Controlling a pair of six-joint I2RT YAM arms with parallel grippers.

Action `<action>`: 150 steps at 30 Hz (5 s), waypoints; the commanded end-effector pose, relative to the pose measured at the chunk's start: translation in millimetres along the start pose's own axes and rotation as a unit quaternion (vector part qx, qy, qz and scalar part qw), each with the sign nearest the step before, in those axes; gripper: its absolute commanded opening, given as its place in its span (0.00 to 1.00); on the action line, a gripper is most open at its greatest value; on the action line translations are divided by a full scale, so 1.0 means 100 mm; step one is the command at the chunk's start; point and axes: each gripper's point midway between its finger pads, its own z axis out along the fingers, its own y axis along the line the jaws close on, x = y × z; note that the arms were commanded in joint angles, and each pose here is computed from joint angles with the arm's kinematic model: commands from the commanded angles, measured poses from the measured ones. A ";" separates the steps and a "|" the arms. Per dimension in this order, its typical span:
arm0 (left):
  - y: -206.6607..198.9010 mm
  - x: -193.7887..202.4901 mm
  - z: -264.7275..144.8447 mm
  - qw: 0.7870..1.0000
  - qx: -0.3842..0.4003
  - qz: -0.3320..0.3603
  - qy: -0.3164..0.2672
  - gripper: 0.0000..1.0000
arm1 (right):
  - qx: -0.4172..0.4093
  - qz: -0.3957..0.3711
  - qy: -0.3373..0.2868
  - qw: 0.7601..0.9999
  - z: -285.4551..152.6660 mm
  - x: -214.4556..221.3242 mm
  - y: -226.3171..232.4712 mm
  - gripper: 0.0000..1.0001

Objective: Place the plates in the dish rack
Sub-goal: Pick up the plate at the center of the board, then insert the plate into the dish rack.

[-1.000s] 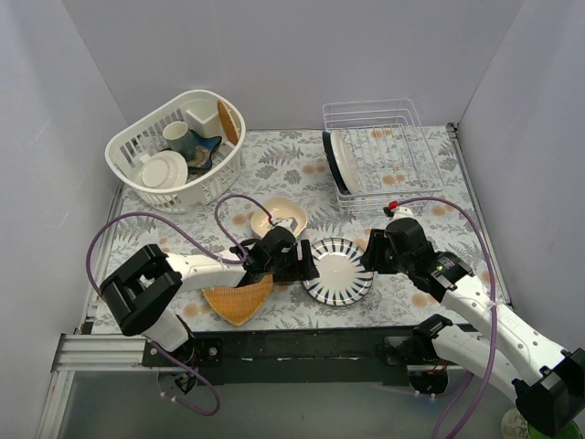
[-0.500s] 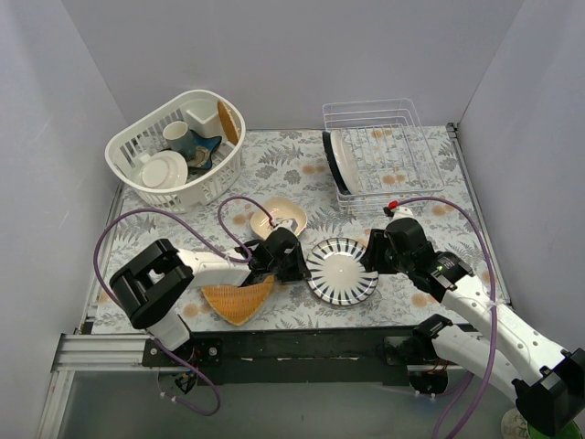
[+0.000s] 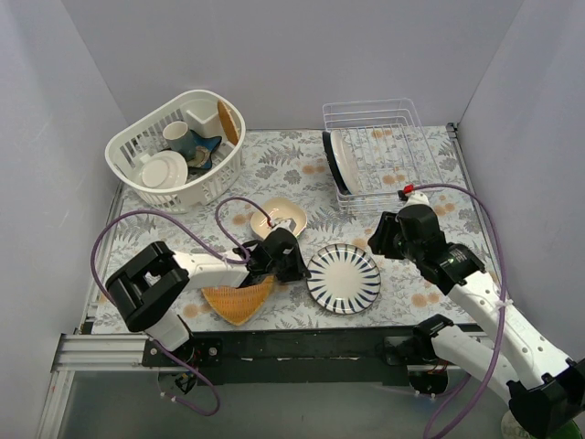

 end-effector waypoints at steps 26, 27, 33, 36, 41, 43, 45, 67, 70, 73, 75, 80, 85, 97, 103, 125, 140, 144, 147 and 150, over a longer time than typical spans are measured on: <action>-0.37 -1.00 -0.61 0.985 0.146 -0.008 -0.091 0.00 | -0.187 0.130 0.042 0.973 0.25 0.00 0.03 0.65; -0.38 -0.96 -0.62 0.985 0.152 -0.009 -0.085 0.00 | -0.193 0.132 0.043 0.971 0.27 0.01 0.04 0.66; -0.49 -0.93 -0.67 0.978 0.193 -0.011 -0.080 0.00 | -0.196 0.147 0.066 0.967 0.34 0.19 0.00 0.66; -0.50 -0.93 -0.68 0.977 0.196 -0.010 -0.082 0.00 | -0.187 0.140 0.068 0.970 0.35 0.21 -0.04 0.66; -0.51 -0.98 -0.70 0.976 0.199 -0.008 -0.087 0.00 | -0.159 0.122 0.073 0.977 0.35 0.26 -0.14 0.70; -0.51 -1.00 -0.71 0.976 0.197 -0.006 -0.088 0.00 | -0.148 0.118 0.074 0.979 0.36 0.28 -0.19 0.70; -0.54 -1.04 -0.73 0.976 0.198 -0.002 -0.092 0.00 | -0.134 0.112 0.074 0.982 0.36 0.29 -0.24 0.72; -0.76 -1.17 -0.96 0.965 0.242 0.001 -0.104 0.00 | -0.214 0.141 0.058 0.965 0.42 0.45 -0.08 0.73; -0.78 -1.16 -0.97 0.963 0.248 -0.002 -0.101 0.00 | -0.239 0.150 0.049 0.958 0.42 0.44 -0.02 0.73; -0.79 -1.15 -0.98 0.961 0.256 -0.007 -0.100 0.00 | -0.263 0.161 0.045 0.950 0.41 0.46 0.04 0.73; -0.80 -1.12 -0.98 0.960 0.264 -0.012 -0.097 0.00 | -0.286 0.164 0.040 0.943 0.39 0.46 0.09 0.73; -0.81 -1.09 -0.98 0.957 0.275 -0.019 -0.092 0.00 | -0.321 0.190 0.043 0.927 0.35 0.47 0.18 0.72; -0.82 -1.07 -0.98 0.956 0.280 -0.020 -0.087 0.00 | -0.340 0.199 0.047 0.918 0.32 0.47 0.24 0.65; -0.73 -0.98 -0.90 0.957 0.280 -0.031 -0.075 0.00 | -0.386 0.221 0.042 0.895 0.25 0.40 0.35 0.03; -0.70 -0.93 -0.86 0.957 0.280 -0.030 -0.070 0.06 | -0.400 0.210 0.032 0.892 0.17 0.31 0.40 0.01; -0.66 -0.99 -1.03 0.965 0.246 0.004 -0.093 0.77 | -0.203 0.057 -0.184 0.960 -0.79 -1.52 0.38 0.01; -0.76 -1.27 -1.32 0.970 0.198 0.036 -0.133 0.95 | 0.111 0.028 -0.325 0.939 -1.31 -3.11 -0.30 0.01; -0.73 -1.30 -1.32 0.972 0.186 0.041 -0.139 0.96 | 0.159 0.006 -0.341 0.926 -1.38 -3.40 -0.21 0.01; -0.72 -1.31 -1.31 0.972 0.181 0.041 -0.141 0.96 | 0.160 -0.021 -0.346 0.924 -1.32 -3.56 0.07 0.01; -0.73 -1.33 -1.31 0.972 0.182 0.045 -0.142 0.96 | 0.180 -0.063 -0.350 0.917 -1.25 -3.67 0.35 0.01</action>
